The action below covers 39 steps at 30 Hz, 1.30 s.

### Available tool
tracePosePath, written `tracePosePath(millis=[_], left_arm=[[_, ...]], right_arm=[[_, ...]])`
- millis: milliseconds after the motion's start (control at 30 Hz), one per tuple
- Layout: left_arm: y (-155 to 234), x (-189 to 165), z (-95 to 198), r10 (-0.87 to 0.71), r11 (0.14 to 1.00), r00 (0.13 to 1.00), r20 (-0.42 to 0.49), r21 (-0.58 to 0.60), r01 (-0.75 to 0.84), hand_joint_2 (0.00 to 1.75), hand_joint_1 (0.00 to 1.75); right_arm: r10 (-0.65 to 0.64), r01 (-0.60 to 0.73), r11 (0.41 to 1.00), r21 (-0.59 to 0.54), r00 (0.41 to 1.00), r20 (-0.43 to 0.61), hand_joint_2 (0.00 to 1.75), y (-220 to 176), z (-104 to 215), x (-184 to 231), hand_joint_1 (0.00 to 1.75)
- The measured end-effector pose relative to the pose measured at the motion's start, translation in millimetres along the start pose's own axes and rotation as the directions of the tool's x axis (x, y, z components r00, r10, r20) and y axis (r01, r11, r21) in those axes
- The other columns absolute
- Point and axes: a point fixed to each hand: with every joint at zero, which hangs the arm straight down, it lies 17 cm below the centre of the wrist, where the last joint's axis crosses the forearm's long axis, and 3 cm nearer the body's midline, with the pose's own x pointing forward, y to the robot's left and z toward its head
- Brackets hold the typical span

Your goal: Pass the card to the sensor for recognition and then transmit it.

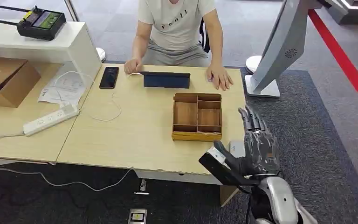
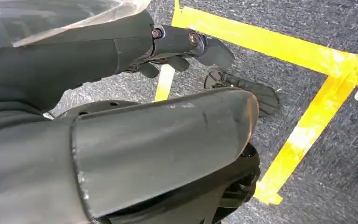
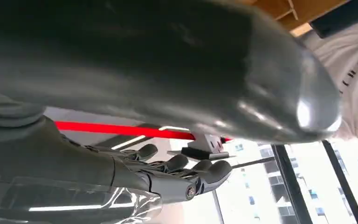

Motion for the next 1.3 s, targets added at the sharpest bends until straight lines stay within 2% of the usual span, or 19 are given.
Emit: tracePosePath(millis=[167, 200, 433, 733, 1300], left_arm=[[2.0, -0.2, -0.3, 0.0, 1.0, 1.0, -0.005, 0.003, 0.0, 0.0, 0.0], [2.2, -0.4, -0.3, -0.001, 1.0, 1.0, -0.005, 0.004, 0.001, 0.0, 0.0], [4.3, -2.3, -0.6, 0.0, 1.0, 1.0, -0.017, 0.014, 0.001, 0.0, 0.0], [4.6, -2.5, -0.7, 0.006, 1.0, 1.0, -0.02, 0.014, -0.006, 0.0, 0.0], [6.8, -2.0, -1.2, 0.013, 1.0, 1.0, -0.027, 0.02, -0.012, 0.0, 0.0]], right_arm=[[0.052, -0.052, 0.999, 0.018, 0.999, -0.016, 0.0, 6.7, -7.8, -7.5, 0.0], [0.063, -0.063, 0.998, 0.023, 0.998, -0.018, 1.75, 8.2, -9.7, -9.0, 0.0], [0.119, -0.119, 0.992, 0.051, 0.993, 0.003, 1.75, 11.5, -24.8, -7.3, 0.0], [0.121, -0.122, 0.991, 0.057, 0.993, 0.008, 1.75, 14.1, -34.2, -0.7, 0.0], [0.12, -0.125, 0.987, 0.103, 0.991, 0.054, 1.75, 43.7, -39.8, 30.0, 0.0]])
